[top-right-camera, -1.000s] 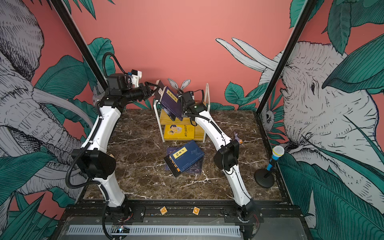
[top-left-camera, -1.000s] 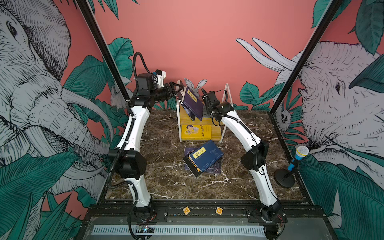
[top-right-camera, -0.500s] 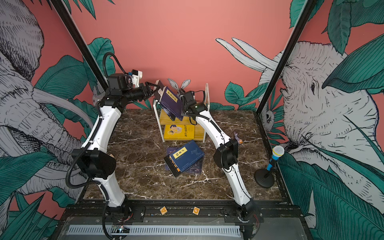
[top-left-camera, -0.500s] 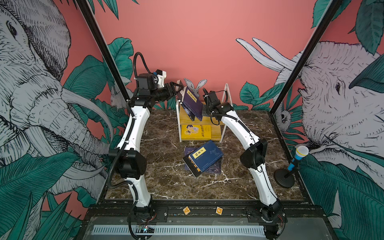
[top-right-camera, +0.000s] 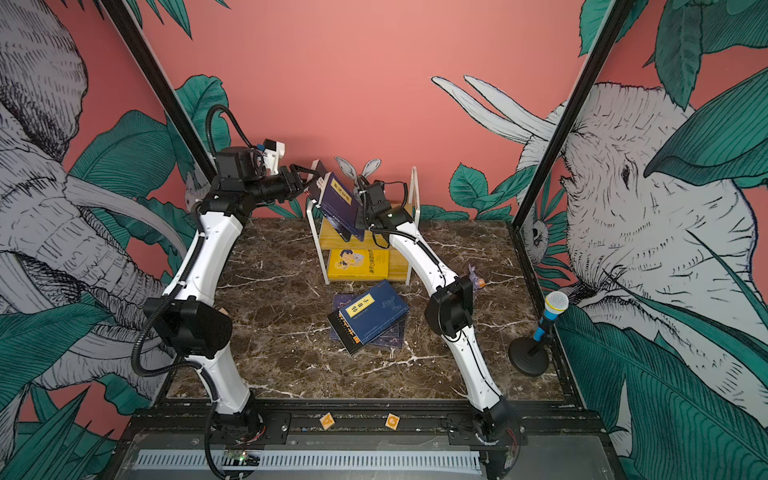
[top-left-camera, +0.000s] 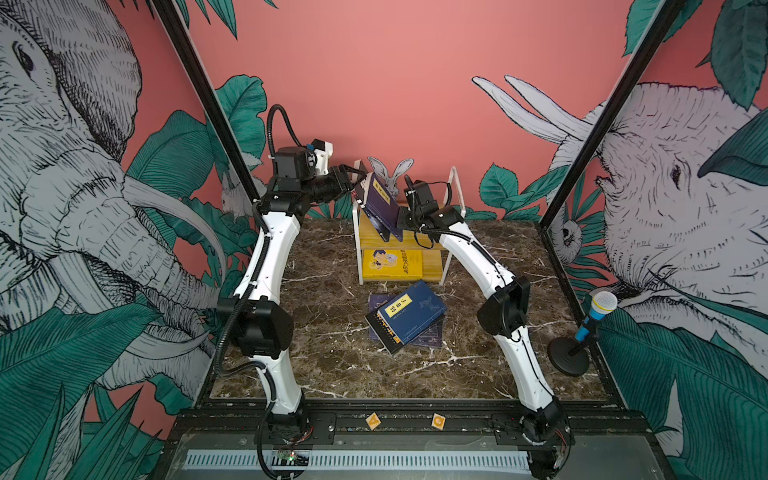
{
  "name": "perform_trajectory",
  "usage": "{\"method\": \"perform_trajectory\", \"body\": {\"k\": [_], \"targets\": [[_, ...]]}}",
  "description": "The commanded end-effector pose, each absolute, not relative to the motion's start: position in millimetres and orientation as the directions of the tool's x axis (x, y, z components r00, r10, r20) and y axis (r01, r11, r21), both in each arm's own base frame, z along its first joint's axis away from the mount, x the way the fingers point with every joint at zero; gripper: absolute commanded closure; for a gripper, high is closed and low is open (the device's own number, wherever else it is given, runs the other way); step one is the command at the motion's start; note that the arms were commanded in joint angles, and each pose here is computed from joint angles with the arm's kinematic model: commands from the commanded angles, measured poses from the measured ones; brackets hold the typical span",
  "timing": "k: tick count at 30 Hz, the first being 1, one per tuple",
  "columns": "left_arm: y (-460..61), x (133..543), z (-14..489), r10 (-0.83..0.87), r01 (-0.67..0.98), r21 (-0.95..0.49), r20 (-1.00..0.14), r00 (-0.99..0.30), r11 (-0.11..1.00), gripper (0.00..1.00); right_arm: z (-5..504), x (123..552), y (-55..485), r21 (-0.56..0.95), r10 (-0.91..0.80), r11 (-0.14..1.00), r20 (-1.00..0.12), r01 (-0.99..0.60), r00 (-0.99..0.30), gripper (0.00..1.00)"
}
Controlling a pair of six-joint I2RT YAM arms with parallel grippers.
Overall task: Stacking books/files
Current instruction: Place the book on the bookshelf.
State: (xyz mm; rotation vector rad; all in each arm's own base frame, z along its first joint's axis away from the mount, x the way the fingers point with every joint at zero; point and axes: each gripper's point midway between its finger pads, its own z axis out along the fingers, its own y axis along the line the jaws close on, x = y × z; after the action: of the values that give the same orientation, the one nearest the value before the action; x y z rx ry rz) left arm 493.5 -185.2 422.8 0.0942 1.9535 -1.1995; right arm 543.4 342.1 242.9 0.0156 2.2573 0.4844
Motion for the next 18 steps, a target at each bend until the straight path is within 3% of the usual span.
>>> {"method": "perform_trajectory", "body": {"k": [1, 18], "targets": [[-190.2, 485.7, 446.1, -0.330, 0.506, -0.690, -0.706, -0.627, 0.518, 0.43, 222.8, 537.0, 360.3, 0.363, 0.136, 0.915, -0.690, -0.177, -0.711, 1.00], [-191.4, 486.2, 442.9, -0.326, 0.503, -0.690, -0.705, -0.630, 0.520, 0.44, 230.5, 535.0, 380.2, 0.397, 0.142, 0.890, -0.707, -0.223, -0.693, 1.00]]}}
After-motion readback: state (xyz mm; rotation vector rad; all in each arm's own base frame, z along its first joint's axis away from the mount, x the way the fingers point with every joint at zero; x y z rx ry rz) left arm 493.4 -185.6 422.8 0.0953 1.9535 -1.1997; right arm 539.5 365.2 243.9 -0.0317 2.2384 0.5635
